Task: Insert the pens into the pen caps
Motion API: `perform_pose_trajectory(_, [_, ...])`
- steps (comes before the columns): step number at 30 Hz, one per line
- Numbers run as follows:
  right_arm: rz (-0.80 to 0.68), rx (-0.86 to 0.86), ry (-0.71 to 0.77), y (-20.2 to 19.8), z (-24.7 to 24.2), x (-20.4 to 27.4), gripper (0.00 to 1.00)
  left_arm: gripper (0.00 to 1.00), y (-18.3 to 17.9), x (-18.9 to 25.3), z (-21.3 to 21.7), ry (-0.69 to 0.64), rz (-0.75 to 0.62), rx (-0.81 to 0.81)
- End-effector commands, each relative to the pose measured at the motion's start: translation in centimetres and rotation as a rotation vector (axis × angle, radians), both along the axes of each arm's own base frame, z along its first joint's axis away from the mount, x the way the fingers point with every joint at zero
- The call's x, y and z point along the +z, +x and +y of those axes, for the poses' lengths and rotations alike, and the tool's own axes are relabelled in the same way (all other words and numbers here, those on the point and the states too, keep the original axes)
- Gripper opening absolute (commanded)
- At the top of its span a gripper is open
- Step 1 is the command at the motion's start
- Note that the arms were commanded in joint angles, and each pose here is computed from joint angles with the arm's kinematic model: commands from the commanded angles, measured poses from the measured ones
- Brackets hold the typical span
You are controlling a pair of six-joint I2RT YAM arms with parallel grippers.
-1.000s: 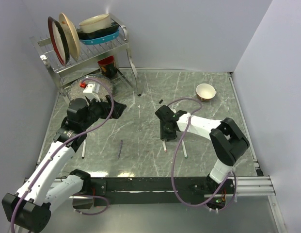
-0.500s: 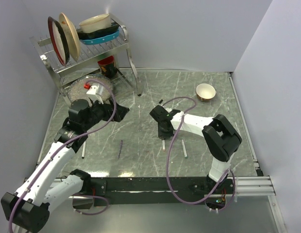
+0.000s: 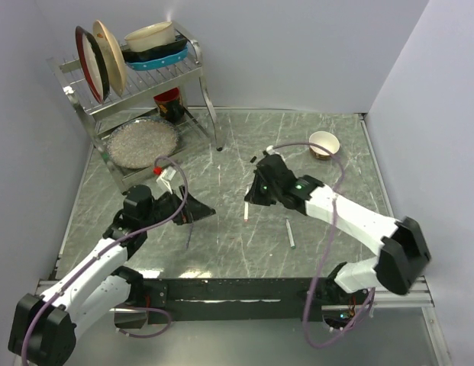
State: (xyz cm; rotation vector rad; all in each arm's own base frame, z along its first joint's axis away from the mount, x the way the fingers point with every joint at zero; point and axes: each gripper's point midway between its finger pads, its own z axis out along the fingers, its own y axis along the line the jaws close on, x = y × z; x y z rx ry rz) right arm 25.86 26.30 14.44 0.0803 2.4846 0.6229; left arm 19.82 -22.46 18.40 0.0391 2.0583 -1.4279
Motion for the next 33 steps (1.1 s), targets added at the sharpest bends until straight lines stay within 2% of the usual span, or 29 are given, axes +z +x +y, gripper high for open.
perform_pose_trajectory(1, [-0.024,0.05,0.232,-2.1,2.3,3.3,0.0,0.86,-1.4,4.8,-2.1,-0.198,-0.075,-0.131])
perform_pose_trajectory(4, [-0.051,0.054,0.347,-3.2,3.0,5.3,0.0,0.83,-1.5,5.3,-3.2,-0.216,-0.073,-0.167])
perform_pose_trajectory(5, [-0.079,0.056,0.401,-3.3,3.3,6.8,0.0,0.8,-1.5,5.7,-3.6,-0.23,-0.083,-0.176])
perform_pose_trajectory(6, [-0.086,0.061,0.419,-3.5,3.5,7.2,0.0,0.78,-1.4,5.4,-4.1,-0.243,-0.045,-0.175])
perform_pose_trajectory(8, [-0.095,0.068,0.453,-4.0,3.9,8.0,0.0,0.74,-2.4,5.9,-5.5,-0.271,-0.052,-0.228])
perform_pose_trajectory(15, [-0.116,0.095,0.509,-5.1,4.4,9.6,0.0,0.65,-3.0,5.0,-8.6,-0.233,-0.023,-0.298])
perform_pose_trajectory(19, [-0.124,0.092,0.516,-5.5,4.2,9.8,0.0,0.55,-2.9,5.1,-8.9,-0.235,-0.027,-0.303])
perform_pose_trajectory(24, [-0.132,0.117,0.505,-5.8,4.2,9.9,0.0,0.52,-2.8,5.4,-8.9,-0.231,-0.038,-0.299])
perform_pose_trajectory(27, [-0.129,0.126,0.491,-5.8,4.2,9.7,0.0,0.31,-2.6,5.5,-8.9,-0.227,-0.044,-0.293])
perform_pose_trajectory(28, [-0.123,0.13,0.49,-6.0,4.3,9.6,0.0,0.19,-2.7,5.5,-8.9,-0.228,-0.047,-0.291])
perform_pose_trajectory(29, [-0.121,0.132,0.495,-6.0,4.3,9.6,0.0,0.14,-2.7,5.7,-8.8,-0.234,-0.055,-0.292])
perform_pose_trajectory(30, [-0.123,0.136,0.499,-6.0,4.4,9.8,0.02,0.09,-2.9,5.8,-8.8,-0.236,-0.058,-0.298])
perform_pose_trajectory(31, [-0.122,0.128,0.507,-6.0,4.4,10.0,0.15,0.01,-2.9,5.9,-8.8,-0.235,-0.061,-0.303])
perform_pose_trajectory(33, [-0.125,0.114,0.507,-5.8,4.3,10.6,0.35,0.01,-3.2,5.9,-8.8,-0.216,-0.073,-0.325])
